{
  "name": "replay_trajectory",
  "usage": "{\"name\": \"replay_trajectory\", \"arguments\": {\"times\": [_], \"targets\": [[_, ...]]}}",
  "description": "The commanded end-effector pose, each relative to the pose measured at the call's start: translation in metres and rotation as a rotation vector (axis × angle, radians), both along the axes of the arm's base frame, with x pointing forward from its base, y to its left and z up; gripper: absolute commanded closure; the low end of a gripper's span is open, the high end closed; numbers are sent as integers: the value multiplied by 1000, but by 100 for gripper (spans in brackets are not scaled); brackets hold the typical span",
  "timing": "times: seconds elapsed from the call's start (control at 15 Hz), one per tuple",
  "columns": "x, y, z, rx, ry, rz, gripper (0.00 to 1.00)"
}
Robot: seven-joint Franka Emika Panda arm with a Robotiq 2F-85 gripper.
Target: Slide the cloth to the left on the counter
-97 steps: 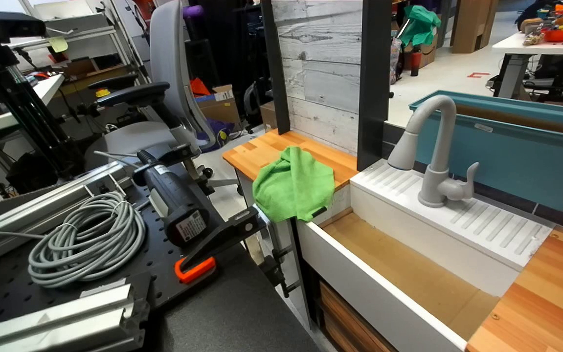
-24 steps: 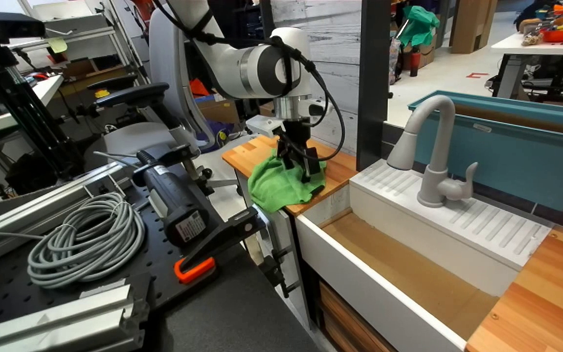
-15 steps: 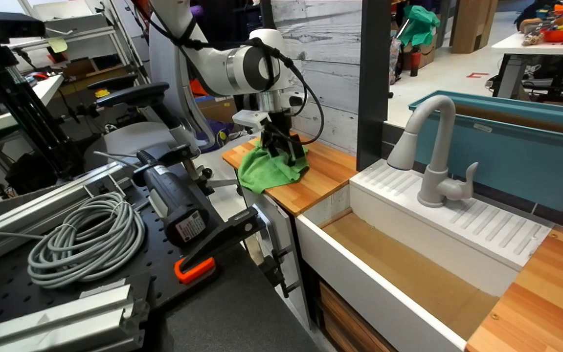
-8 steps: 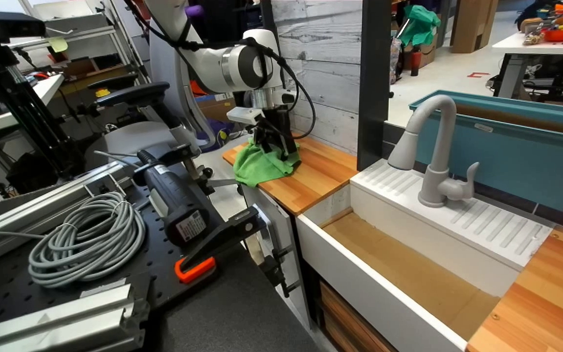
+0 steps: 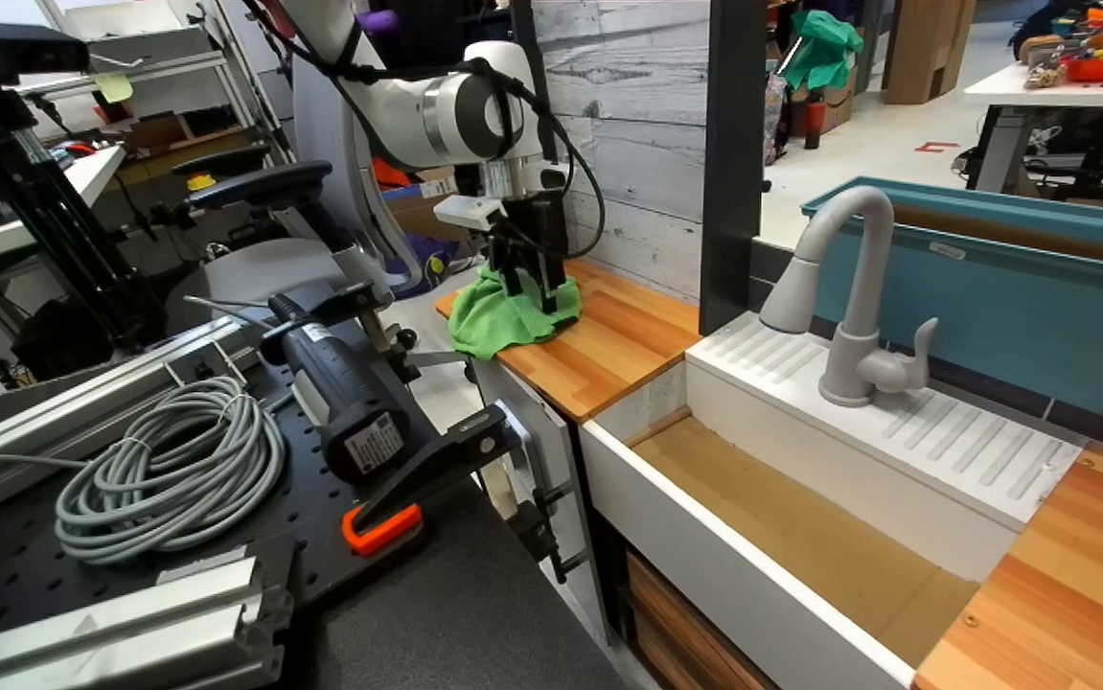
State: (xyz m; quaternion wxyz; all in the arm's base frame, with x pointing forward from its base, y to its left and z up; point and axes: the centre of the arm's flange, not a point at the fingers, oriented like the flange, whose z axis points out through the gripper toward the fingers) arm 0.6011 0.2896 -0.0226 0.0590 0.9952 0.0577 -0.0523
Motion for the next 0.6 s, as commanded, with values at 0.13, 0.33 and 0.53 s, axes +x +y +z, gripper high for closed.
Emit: {"name": "replay_trajectory", "arguments": {"times": [0.13,0.33,0.53], "targets": [[-26,-13,85,41,-87,-55,0],[-45,-22,126,55,-108,-59,0],[-19,-10,108,49,-94,-47,0]]}}
